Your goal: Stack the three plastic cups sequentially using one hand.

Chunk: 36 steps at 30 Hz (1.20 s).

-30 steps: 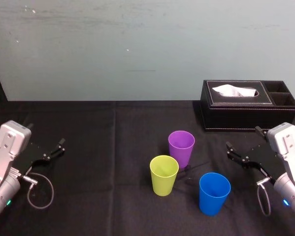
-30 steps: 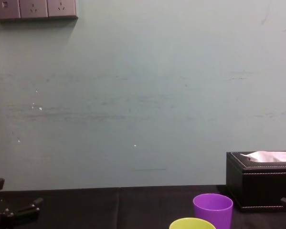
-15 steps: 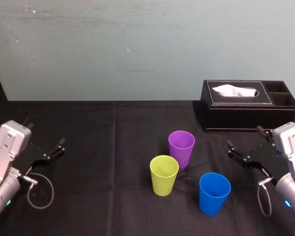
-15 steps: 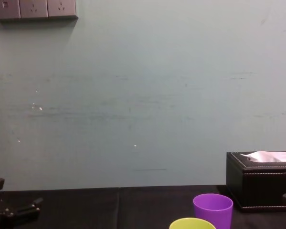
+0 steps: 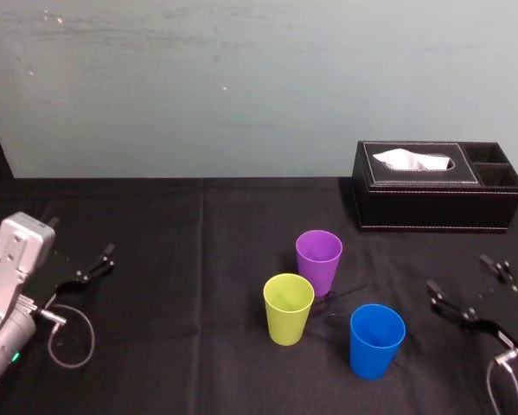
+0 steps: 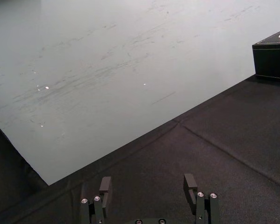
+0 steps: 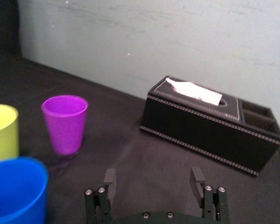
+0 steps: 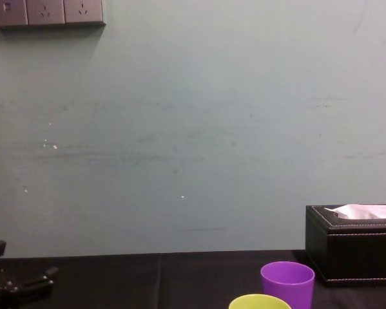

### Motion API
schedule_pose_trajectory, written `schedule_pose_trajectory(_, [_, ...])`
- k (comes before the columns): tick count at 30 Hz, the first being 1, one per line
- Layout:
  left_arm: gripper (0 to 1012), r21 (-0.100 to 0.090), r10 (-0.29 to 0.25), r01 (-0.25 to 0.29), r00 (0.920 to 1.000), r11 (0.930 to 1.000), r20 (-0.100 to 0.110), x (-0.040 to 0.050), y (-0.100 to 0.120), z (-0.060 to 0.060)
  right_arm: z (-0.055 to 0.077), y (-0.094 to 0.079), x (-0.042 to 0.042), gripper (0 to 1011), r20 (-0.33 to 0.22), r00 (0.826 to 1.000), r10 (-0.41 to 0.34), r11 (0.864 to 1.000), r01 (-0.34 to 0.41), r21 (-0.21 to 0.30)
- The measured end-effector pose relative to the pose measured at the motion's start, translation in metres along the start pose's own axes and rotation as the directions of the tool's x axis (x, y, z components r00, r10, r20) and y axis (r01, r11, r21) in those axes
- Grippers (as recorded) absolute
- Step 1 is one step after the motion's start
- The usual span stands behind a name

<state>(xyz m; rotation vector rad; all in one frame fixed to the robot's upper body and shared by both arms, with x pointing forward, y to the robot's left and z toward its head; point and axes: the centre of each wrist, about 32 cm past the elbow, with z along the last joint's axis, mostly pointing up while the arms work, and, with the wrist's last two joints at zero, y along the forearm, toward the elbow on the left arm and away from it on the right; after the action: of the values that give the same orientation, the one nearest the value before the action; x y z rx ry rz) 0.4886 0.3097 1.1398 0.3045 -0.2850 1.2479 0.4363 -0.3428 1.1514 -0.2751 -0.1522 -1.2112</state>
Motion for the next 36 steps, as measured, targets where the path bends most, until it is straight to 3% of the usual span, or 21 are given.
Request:
schedule_pose_trajectory(7, [1000, 0.0, 0.0, 0.0, 1.0, 1.0, 0.0, 0.0, 0.0, 0.0, -0.005, -0.04, 0.0074, 1003, -0.033, 0.996, 0.083, 0.996, -0.083, -0.017])
schedule_pose_trajectory(11, [1000, 0.0, 0.0, 0.0, 1.0, 1.0, 0.0, 0.0, 0.0, 0.0, -0.01, -0.06, 0.0107, 1003, -0.063, 0.986, 0.154, 0.988, -0.156, -0.019])
schedule_pose_trajectory(17, [1000, 0.0, 0.0, 0.0, 1.0, 1.0, 0.0, 0.0, 0.0, 0.0, -0.022, -0.08, 0.0124, 1003, -0.087, 0.949, 0.302, 0.953, -0.303, 0.004])
schedule_pose_trajectory(23, [1000, 0.0, 0.0, 0.0, 1.0, 1.0, 0.0, 0.0, 0.0, 0.0, -0.03, -0.081, 0.0097, 1003, -0.103, 0.92, 0.377, 0.926, -0.377, 0.018])
schedule_pose_trajectory(36, [1000, 0.0, 0.0, 0.0, 1.0, 1.0, 0.0, 0.0, 0.0, 0.0, -0.032, -0.063, -0.0045, 1003, -0.115, 0.907, 0.405, 0.914, -0.406, 0.011])
